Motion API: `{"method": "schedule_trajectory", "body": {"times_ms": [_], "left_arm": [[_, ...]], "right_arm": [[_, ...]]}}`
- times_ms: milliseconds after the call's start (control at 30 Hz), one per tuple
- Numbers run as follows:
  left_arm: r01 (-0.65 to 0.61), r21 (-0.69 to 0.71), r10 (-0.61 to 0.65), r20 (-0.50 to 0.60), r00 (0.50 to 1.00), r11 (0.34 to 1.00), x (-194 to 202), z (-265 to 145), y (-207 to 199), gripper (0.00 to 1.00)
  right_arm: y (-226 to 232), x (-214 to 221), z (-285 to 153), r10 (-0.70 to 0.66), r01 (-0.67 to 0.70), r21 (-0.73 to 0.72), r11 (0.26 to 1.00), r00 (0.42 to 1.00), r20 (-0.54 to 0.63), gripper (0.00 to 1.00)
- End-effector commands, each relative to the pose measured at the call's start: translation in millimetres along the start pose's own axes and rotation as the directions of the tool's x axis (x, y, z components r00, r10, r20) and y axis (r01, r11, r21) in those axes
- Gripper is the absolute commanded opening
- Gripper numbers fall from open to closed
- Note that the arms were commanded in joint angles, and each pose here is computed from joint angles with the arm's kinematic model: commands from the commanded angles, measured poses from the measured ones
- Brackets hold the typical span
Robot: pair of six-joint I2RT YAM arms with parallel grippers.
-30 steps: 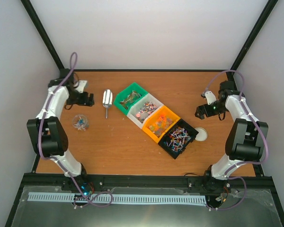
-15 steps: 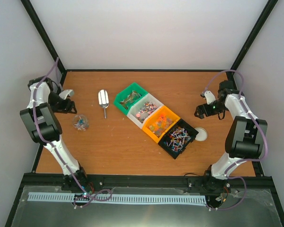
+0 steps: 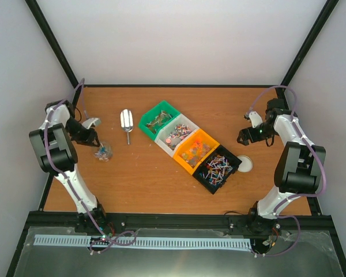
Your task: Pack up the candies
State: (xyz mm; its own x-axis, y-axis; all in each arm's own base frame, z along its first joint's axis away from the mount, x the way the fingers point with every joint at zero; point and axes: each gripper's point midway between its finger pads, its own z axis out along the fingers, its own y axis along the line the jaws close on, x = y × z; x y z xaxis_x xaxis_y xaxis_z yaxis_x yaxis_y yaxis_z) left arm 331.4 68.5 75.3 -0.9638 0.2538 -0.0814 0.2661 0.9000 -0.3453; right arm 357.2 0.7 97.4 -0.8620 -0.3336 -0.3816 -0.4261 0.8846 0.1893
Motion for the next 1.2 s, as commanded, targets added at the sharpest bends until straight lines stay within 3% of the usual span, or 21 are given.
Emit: {"method": "schedule_trajectory", "body": {"times_ms": [0,300,667,933,1167], "left_arm": [[-0.074,-0.007,0.074,0.01,0.997,0.997,-7,7,-10,0.35],[-0.193,0.05,0.194,-0.017,0.981,0.98,2,26,-75,0.27],[-0.157,0.195,0.172,-0.062,0.983,0.968,17,67,-172,0.21],[-0.25,0.207,0.263,-0.041,0.964,0.946,14,88,-230,0.22],[-0.372,0.265,0.399,-0.052,0.916,0.889,19,102,-279,0.27]], "right_arm": [[-1,-2,-10,-0.01,0.01,0.01,1.0,1.0,0.014,0.94],[1,0,-9,-0.016,0.016,0.005,1.0,1.0,0.012,0.93],[3,27,-7,-0.088,0.089,0.034,0.995,0.995,-0.043,0.86],[-5,59,-6,-0.116,0.124,0.07,0.99,0.987,-0.112,0.75],[-20,78,11,-0.086,0.106,0.108,0.989,0.981,-0.171,0.63]]}}
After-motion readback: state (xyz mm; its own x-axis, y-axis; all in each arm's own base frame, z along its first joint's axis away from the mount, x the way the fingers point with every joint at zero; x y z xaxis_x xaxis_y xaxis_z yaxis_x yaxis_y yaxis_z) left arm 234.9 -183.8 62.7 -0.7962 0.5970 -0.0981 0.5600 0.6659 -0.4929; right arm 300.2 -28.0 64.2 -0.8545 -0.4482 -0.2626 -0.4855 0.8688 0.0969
